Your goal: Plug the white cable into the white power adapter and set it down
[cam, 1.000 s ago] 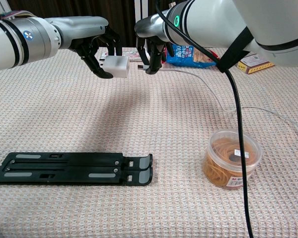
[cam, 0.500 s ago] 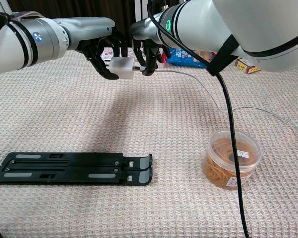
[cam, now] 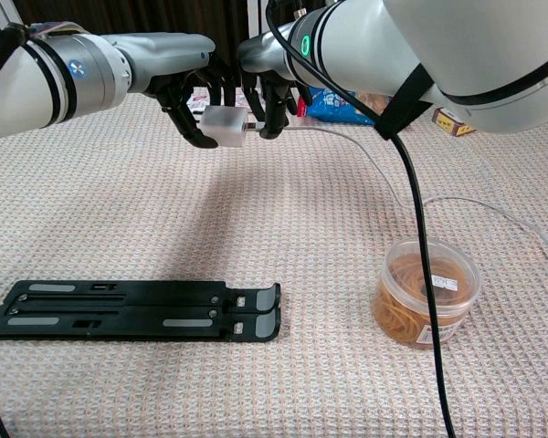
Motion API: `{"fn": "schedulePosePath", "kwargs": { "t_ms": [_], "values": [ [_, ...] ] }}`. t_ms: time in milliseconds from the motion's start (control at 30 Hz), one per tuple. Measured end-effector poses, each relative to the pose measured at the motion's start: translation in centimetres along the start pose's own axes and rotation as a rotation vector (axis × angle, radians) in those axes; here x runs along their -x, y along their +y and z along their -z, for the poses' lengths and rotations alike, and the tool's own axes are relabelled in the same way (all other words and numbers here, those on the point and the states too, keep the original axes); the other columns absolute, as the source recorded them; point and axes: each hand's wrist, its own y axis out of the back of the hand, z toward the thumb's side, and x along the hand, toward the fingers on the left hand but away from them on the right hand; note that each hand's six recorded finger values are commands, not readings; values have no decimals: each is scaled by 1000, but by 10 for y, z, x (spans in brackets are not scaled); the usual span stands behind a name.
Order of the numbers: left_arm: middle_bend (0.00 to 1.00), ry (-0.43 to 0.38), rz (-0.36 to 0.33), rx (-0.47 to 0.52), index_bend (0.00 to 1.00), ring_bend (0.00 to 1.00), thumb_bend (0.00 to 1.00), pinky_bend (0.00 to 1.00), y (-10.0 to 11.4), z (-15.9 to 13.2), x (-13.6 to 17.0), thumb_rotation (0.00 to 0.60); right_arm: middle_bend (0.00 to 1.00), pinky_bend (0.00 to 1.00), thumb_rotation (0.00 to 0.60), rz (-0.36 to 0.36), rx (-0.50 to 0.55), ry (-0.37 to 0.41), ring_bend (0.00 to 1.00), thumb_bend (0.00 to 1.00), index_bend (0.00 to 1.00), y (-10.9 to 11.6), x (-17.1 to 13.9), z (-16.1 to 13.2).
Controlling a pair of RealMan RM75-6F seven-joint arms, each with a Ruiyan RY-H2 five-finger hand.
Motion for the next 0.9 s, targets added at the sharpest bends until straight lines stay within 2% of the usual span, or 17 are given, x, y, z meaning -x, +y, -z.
{"fn": "schedulePosePath", "kwargs": {
  "t_ms": [267,900],
  "values": [
    [485,12,6,2,566,783,414,965,0,1,-1,540,640,518,600,-3,2,2,484,1000,631,-2,1,-2],
    [484,3,10,11,566,783,414,965,-3,-4,-1,535,628,518,600,8,25,13,484,988,598,-1,4,-12]
  ]
}}
